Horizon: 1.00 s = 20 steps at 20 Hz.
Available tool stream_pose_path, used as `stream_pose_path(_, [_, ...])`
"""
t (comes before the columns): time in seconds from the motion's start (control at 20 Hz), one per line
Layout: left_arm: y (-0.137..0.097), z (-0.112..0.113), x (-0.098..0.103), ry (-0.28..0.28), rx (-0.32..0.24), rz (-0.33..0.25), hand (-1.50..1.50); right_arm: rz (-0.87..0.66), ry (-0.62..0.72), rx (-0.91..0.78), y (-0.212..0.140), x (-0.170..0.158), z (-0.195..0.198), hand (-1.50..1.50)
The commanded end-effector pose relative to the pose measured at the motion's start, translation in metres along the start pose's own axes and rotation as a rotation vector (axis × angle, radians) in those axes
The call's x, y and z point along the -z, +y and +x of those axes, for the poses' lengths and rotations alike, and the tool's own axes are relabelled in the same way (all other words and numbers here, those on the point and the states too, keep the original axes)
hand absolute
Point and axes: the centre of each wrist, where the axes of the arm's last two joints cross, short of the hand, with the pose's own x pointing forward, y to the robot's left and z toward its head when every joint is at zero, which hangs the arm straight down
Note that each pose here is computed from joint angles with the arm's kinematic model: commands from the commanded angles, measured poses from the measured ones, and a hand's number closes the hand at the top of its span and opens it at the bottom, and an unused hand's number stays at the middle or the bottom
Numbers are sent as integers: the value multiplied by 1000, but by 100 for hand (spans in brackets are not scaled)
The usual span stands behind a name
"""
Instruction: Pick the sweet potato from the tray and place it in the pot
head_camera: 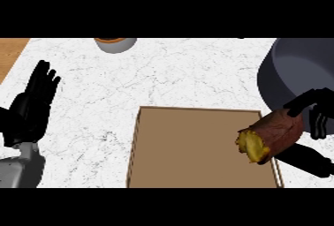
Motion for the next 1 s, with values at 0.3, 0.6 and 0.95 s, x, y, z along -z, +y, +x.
stream_pose_path(0.3, [-5,4,-2,-5,-3,-33,0,-57,107,49,-10,60,-78,150])
stream_pose_path(0.6, [3,-8,9,-10,-2,-23,0,-80,151,157,-34,101,-119,150])
stream_pose_path(0.95, [-15,-13,-6,-22,-5,-43,0,-163,142,-347,-36,101,-170,150])
